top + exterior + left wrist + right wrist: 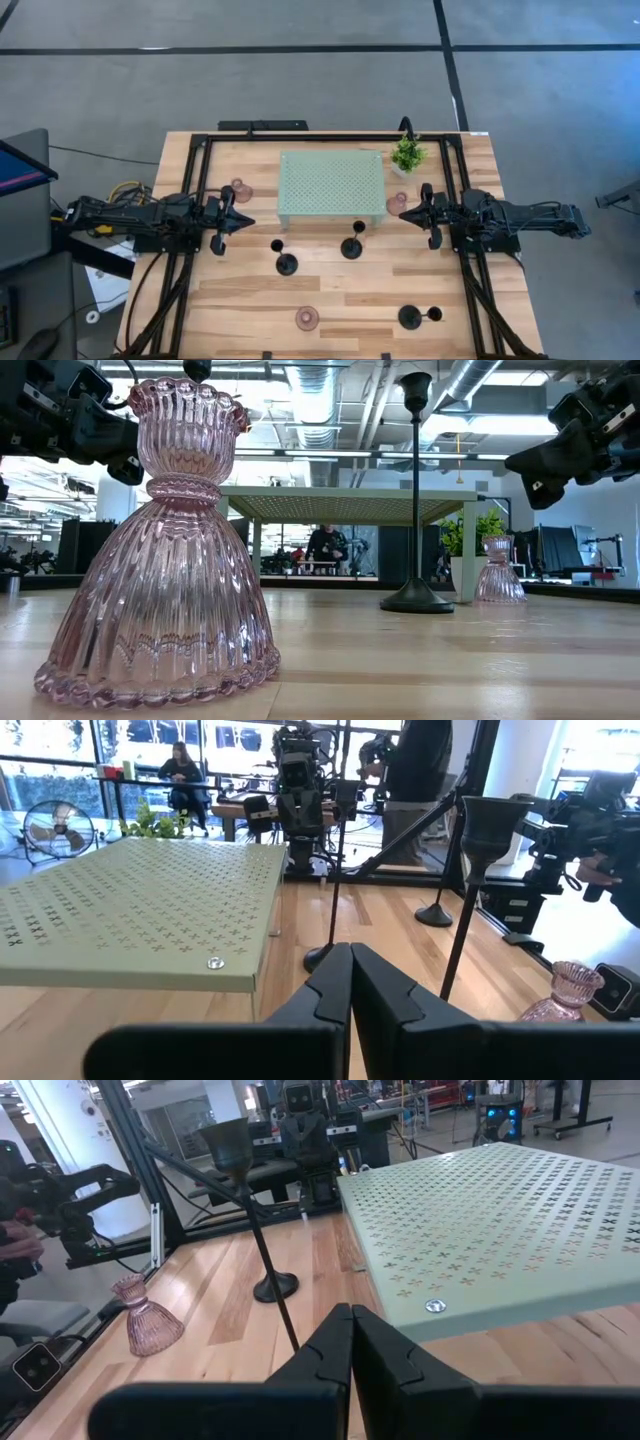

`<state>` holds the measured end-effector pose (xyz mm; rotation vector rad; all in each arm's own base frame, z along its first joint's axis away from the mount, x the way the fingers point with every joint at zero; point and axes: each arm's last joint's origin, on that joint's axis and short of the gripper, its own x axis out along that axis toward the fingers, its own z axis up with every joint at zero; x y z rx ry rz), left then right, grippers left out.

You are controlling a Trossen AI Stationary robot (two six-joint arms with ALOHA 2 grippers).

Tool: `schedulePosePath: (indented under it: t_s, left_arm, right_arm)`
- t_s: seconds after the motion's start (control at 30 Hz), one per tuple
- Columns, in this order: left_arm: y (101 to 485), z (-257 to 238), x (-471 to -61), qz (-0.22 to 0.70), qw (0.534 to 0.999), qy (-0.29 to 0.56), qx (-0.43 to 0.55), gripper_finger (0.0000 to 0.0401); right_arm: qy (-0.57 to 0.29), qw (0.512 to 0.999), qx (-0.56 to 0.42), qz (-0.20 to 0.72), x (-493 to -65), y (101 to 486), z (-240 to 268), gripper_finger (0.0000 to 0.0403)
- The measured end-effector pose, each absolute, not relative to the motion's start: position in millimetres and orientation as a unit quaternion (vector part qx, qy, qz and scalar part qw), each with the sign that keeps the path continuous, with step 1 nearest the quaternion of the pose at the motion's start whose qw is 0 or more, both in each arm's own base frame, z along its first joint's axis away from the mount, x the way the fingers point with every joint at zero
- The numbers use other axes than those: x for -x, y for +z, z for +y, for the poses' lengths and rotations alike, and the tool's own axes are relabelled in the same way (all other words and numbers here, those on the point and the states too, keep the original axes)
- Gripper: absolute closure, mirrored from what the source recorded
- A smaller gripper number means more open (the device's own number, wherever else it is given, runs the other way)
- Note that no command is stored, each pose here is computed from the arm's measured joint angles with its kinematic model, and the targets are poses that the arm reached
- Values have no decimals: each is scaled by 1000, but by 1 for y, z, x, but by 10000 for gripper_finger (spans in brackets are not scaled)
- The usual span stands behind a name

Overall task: Pick & Place candle stick holders
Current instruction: Put the left black candle holder on the shelf

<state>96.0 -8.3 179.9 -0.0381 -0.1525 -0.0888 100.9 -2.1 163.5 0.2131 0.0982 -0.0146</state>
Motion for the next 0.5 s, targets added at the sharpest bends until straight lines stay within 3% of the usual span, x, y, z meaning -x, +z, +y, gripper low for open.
schedulePosePath:
  t_s: [0.33,0.5]
  left_arm:
    - [191,-8,-94,-134,989,-47,37,394]
    - [204,-6,-90,-151,988,-8,42,394]
  right_arm:
    - [-8,993,-106,50,-101,163,-2,403]
    - [-8,993,-106,50,-101,163,-2,403]
